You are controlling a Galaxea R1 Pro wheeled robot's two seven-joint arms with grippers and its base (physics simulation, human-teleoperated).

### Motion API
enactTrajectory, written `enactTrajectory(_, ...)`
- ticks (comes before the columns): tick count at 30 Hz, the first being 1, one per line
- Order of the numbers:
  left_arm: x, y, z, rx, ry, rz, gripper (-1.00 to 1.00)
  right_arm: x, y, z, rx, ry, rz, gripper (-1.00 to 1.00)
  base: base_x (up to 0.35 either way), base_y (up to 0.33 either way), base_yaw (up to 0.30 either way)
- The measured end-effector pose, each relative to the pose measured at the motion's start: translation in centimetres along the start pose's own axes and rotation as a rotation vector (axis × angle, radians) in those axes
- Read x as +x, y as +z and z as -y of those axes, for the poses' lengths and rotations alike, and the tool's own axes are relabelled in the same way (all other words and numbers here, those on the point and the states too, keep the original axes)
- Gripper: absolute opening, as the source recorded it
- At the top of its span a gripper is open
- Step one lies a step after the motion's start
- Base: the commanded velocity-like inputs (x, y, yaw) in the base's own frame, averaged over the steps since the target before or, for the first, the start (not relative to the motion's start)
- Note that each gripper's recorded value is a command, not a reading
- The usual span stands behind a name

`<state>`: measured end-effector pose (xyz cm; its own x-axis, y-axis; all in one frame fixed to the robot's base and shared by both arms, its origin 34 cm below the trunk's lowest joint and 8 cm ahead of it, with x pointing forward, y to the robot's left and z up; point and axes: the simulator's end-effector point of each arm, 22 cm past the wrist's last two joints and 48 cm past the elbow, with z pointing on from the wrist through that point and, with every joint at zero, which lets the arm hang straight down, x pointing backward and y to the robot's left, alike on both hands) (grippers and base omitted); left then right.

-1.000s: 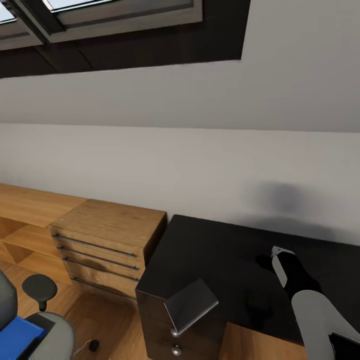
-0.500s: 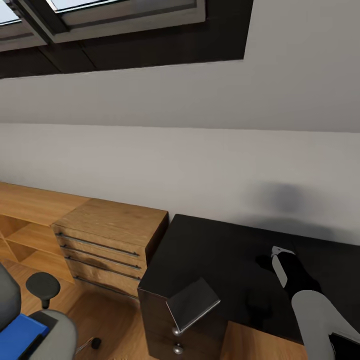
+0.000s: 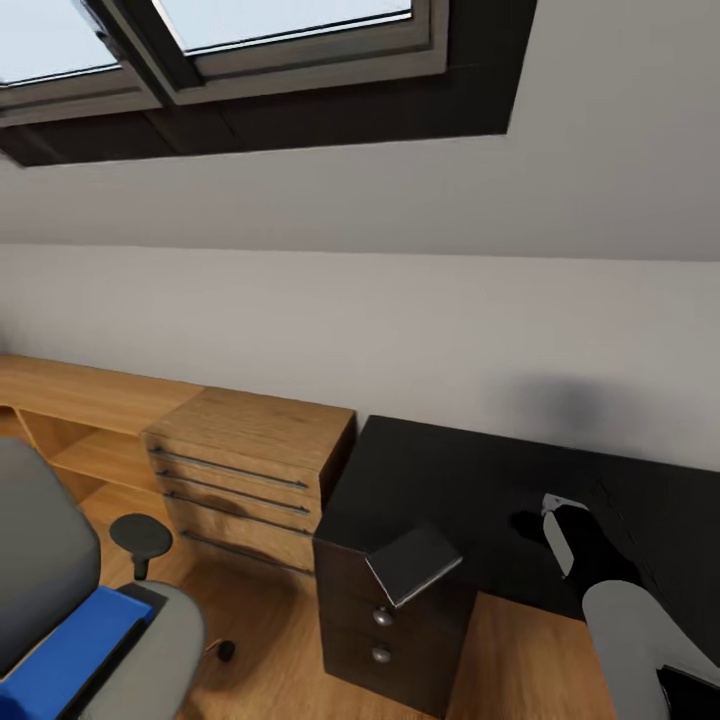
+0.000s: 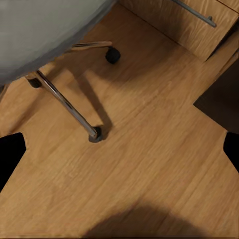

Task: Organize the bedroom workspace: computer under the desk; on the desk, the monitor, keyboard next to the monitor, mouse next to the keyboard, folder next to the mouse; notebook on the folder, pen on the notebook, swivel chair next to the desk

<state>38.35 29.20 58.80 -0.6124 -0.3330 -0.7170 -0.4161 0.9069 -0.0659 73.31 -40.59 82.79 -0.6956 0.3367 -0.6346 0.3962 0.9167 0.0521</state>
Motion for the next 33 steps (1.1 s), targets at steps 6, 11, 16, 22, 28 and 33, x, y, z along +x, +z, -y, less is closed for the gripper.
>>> enactTrajectory(6,0.0,0.0,0.0,0.000,0.001,-0.001,1.00,-0.1,-0.1,-1.6,-0.018,-0.002,0.026,1.00,-0.064,0.050,0.214)
enactTrajectory(11,0.0,0.0,-0.1,0.000,0.002,-0.001,1.00,-0.4,0.0,-1.9,-0.020,-0.001,0.045,1.00,-0.010,0.008,0.250)
enactTrajectory(16,0.1,0.0,-0.1,-0.001,0.002,-0.003,1.00,-0.5,0.0,-2.0,-0.020,-0.001,0.050,1.00,-0.002,0.001,0.256)
enactTrajectory(22,0.1,0.0,-0.1,-0.001,0.002,-0.004,1.00,-0.6,-0.1,-3.3,-0.038,0.002,0.073,1.00,0.000,0.000,0.256)
enactTrajectory(28,0.1,0.0,-0.1,-0.002,0.002,-0.004,1.00,-0.8,-0.1,-3.8,-0.043,0.002,0.089,1.00,0.000,0.000,0.257)
enactTrajectory(33,0.1,0.0,-0.2,-0.002,0.002,-0.004,1.00,-1.8,-0.2,-4.0,-0.045,0.007,0.136,1.00,0.000,0.000,0.257)
